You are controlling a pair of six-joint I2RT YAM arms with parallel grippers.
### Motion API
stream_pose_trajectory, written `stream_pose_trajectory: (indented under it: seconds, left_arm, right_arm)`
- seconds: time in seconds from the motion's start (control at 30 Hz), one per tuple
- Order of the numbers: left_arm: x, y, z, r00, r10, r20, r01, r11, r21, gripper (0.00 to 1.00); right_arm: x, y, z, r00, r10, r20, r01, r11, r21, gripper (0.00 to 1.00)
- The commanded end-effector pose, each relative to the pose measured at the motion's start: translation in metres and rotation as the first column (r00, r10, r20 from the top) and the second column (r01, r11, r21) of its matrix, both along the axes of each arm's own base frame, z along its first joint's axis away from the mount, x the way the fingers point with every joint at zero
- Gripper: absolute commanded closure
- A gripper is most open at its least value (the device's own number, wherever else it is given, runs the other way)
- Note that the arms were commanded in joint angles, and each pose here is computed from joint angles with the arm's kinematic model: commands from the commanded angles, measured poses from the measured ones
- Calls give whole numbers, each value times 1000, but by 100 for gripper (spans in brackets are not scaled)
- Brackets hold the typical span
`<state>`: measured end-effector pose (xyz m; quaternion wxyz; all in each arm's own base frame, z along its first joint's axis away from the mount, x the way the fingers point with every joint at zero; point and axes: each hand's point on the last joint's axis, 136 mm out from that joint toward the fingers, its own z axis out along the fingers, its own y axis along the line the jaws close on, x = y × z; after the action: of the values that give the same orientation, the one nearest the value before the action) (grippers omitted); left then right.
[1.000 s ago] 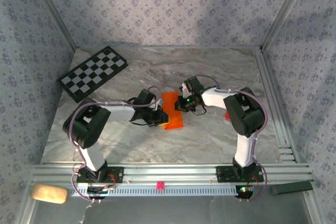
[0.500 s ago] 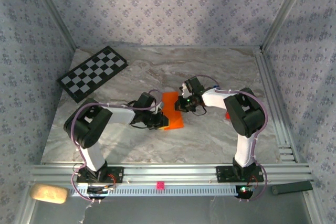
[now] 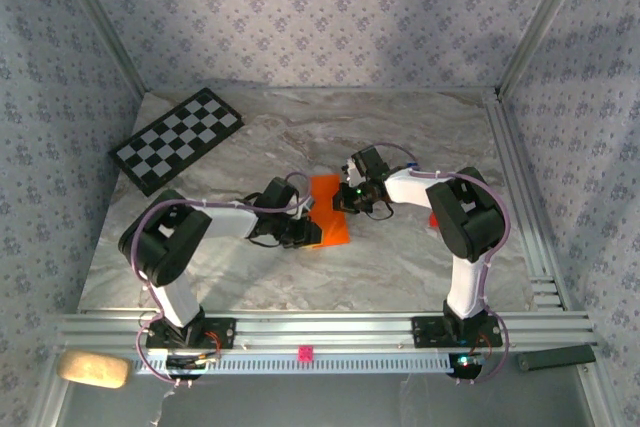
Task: Fold a paper plane with a square sheet of paper (pick it up from the middle)
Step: First fold the square sheet of paper in half at the center of the table.
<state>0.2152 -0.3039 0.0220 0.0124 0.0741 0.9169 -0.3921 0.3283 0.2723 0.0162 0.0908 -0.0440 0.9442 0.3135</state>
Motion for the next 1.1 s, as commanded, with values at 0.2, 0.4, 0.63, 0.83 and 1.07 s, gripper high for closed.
stream_pose_trajectory:
  seconds: [0.2,0.4,0.63,0.83,1.07]
  left_arm:
    - [-39,17,-11,993,-67,-97,73,995,61,79]
    - [-21,1,38,999,-51,1,51,997,-51,79]
    - [41,0,66,996,71,50,-64,989,-133,80]
    - [90,-1,44,987,154,43,-151,986,-64,88]
    - [108,3,22,983,175,59,-175,985,-16,88]
  right_arm:
    - [-45,-55,-73,979,-86,-184,33,961,-274,100]
    - [-44,-55,-71,979,-82,-186,29,962,-271,100]
    - [-42,-54,-70,979,-76,-187,24,964,-266,100]
    - [-43,-53,-72,979,-77,-191,23,963,-269,100]
    - [-44,-53,-74,977,-81,-195,26,963,-269,100]
